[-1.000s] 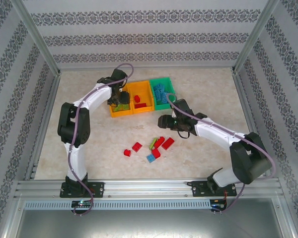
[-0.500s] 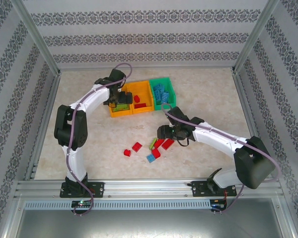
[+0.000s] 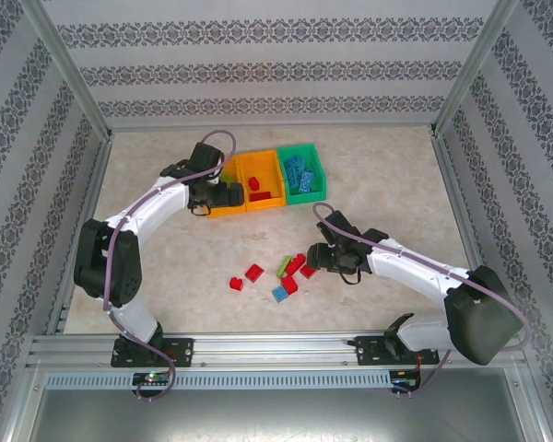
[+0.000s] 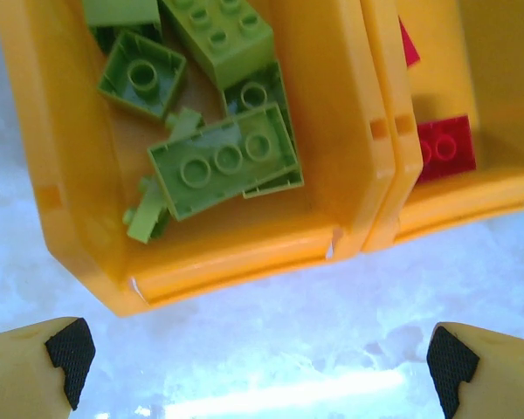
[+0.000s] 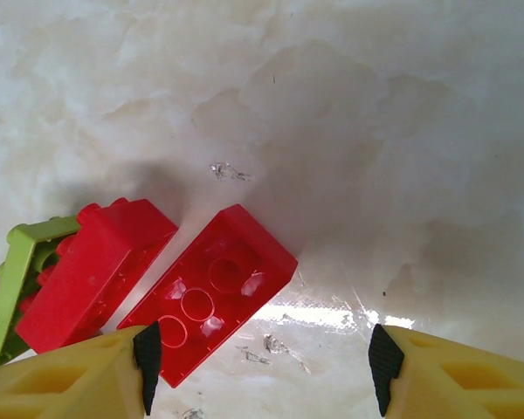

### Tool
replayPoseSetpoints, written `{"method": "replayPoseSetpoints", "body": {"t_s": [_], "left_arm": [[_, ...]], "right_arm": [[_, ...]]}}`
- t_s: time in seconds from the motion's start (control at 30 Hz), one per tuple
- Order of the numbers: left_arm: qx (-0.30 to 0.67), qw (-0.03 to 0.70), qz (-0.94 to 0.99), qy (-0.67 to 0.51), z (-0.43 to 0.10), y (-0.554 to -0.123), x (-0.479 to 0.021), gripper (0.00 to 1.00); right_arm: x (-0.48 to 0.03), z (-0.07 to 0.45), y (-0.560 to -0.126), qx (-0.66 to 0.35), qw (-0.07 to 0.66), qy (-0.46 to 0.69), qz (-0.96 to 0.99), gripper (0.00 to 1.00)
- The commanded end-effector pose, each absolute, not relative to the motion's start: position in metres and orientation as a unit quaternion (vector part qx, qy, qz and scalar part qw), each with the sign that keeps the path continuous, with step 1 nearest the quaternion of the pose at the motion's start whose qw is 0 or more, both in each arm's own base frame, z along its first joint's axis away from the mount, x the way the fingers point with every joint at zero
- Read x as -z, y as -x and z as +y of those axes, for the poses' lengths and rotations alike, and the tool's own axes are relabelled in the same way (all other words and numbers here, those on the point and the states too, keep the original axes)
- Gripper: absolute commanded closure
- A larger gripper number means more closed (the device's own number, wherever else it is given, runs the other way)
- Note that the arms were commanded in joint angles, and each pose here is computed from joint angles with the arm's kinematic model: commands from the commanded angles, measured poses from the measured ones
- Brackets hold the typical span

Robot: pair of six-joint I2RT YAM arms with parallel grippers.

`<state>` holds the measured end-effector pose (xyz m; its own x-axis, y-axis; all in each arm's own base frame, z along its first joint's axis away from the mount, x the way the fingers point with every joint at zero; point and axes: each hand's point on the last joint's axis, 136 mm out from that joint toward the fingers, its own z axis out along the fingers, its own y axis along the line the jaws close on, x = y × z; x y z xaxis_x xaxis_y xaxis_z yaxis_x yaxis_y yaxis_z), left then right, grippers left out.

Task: Sort the legos into containers by color

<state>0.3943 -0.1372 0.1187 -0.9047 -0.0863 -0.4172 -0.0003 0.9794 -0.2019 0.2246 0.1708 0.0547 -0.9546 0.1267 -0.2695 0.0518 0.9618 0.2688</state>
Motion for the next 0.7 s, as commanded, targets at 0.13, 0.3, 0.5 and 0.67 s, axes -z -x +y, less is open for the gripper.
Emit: {"method": "replayPoseSetpoints", "body": {"t_s": [0.13, 0.3, 0.5, 0.67], "left_arm": [[0.056, 0.186, 0.981, -0.025, -0.147, -0.337, -0.099, 0.0], [0.042, 0.168, 0.984, -0.049, -0.15, -0.288, -0.085, 0.0], [0.08, 0.156, 0.983, -0.062, -0.162, -0.238, -0.075, 0.0], [0.085, 0.141, 0.983, -0.083, -0.166, -0.207, -0.062, 0.0]], "right_arm": [[-0.072, 0.173, -0.236, -0.13, 0.179, -0.037, 0.975, 0.31], [-0.073, 0.167, -0.244, -0.126, 0.183, -0.045, 0.974, 0.3], [-0.077, 0.157, -0.256, -0.134, 0.191, -0.062, 0.97, 0.29], [-0.083, 0.148, -0.268, -0.139, 0.198, -0.071, 0.968, 0.29]]}}
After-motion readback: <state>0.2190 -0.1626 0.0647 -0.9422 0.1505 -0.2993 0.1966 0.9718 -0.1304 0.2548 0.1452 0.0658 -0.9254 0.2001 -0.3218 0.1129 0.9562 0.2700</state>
